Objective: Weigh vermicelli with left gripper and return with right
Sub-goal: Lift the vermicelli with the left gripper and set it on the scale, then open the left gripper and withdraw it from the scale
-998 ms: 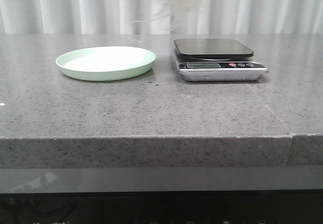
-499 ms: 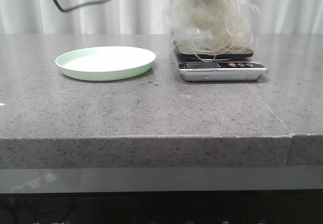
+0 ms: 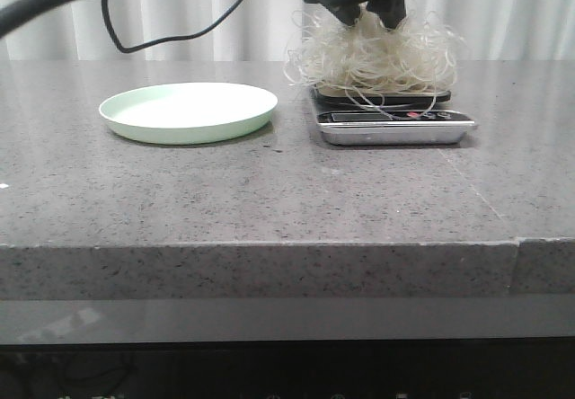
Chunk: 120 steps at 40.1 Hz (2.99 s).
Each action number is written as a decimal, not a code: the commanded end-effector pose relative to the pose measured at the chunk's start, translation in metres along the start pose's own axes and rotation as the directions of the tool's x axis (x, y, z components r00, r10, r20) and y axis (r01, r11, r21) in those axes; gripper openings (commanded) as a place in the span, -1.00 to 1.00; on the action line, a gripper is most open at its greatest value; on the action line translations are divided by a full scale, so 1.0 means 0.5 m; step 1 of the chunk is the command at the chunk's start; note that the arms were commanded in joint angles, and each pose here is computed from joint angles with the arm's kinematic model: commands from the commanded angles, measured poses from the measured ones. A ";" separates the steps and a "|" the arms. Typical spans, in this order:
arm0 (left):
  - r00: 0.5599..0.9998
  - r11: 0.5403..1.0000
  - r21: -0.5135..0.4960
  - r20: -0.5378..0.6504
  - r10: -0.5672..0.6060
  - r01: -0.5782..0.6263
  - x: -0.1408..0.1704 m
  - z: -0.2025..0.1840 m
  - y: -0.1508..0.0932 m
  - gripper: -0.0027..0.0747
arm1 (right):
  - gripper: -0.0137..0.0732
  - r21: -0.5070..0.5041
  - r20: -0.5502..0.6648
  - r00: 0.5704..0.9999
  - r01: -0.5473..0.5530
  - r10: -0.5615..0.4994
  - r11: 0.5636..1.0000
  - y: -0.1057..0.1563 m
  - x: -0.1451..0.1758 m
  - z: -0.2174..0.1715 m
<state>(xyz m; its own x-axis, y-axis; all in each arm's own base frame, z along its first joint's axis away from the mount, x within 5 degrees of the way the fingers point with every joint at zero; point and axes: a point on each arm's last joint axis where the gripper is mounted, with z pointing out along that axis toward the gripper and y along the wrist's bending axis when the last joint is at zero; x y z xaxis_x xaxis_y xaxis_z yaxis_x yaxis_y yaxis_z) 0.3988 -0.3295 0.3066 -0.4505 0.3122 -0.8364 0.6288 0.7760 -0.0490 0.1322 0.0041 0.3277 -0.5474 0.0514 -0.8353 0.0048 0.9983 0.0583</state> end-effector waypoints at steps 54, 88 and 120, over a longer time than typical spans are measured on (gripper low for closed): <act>0.966 0.999 -0.021 0.254 0.050 -0.046 0.252 -0.688 -0.002 0.13 | 0.67 0.005 0.091 0.996 0.010 -0.011 1.000 0.000 -0.030 -0.010; 0.940 0.999 -0.021 0.336 0.049 -0.045 0.313 -0.751 0.000 0.13 | 0.67 0.005 0.092 0.996 0.010 -0.011 1.000 0.000 -0.030 -0.010; 0.940 0.999 -0.021 0.336 0.049 -0.045 0.313 -0.751 0.000 0.13 | 0.67 -0.288 0.064 0.987 0.162 -0.150 0.944 0.178 -0.228 0.117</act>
<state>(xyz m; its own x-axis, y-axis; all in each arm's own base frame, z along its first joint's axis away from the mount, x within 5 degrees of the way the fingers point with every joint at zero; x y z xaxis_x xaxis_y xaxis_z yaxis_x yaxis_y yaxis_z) 0.0905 -0.0735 0.3662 -0.2492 0.2150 -0.9443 0.6307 0.7759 0.0103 0.2253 0.0780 0.3741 -0.5692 -0.1096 -0.8149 -0.2992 0.9507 0.0811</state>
